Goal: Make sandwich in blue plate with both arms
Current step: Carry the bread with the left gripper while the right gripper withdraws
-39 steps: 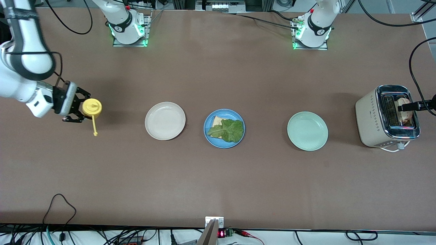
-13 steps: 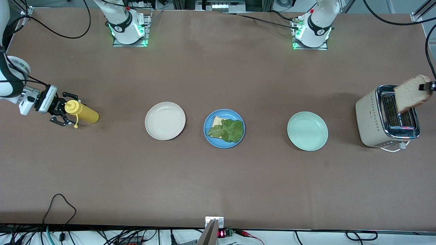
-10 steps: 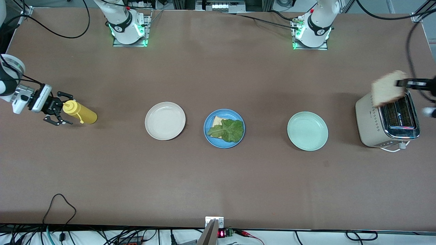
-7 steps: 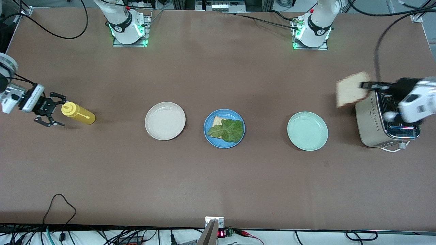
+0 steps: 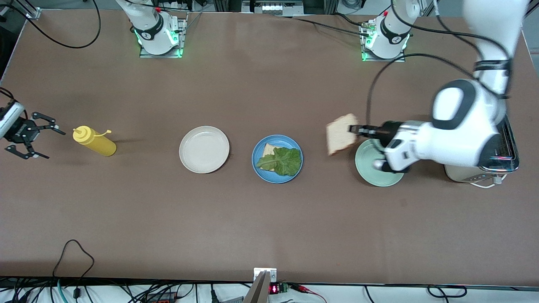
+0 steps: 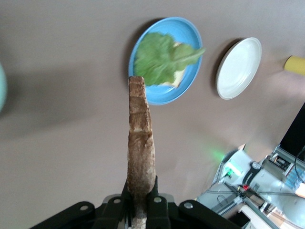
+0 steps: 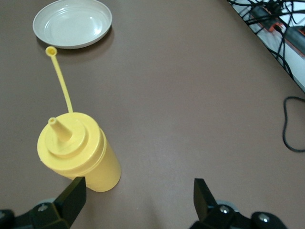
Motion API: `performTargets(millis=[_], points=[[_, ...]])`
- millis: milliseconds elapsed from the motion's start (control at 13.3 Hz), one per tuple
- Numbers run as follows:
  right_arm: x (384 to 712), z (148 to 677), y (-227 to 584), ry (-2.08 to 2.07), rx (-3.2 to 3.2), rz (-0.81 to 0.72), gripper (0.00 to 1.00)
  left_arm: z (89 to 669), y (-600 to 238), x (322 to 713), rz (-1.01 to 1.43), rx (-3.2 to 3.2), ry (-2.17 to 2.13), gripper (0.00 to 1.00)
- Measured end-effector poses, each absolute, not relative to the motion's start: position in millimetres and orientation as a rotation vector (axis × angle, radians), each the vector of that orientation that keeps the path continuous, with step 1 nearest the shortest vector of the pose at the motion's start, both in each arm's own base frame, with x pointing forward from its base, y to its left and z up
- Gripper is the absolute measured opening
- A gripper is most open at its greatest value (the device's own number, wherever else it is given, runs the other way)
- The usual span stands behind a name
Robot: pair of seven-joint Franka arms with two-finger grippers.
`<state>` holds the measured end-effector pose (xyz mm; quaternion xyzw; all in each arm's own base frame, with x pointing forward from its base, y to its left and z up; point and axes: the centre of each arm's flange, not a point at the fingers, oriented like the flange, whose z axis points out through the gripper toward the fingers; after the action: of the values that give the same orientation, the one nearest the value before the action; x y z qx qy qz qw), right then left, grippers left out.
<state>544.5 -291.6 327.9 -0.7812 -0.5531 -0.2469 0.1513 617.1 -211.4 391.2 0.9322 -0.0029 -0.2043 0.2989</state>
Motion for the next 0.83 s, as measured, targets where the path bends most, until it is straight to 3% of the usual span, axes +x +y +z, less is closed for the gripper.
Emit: performTargets(millis=[376, 826], points=[[568, 438, -246, -1.474, -2.439, -0.565, 1.0, 348, -311, 608, -0.425, 2.4, 0.025, 0.14], [580, 558, -91, -1.035, -2.737, -0.222, 1.0, 305, -351, 607, -0.327, 2.366, 0.096, 0.09]])
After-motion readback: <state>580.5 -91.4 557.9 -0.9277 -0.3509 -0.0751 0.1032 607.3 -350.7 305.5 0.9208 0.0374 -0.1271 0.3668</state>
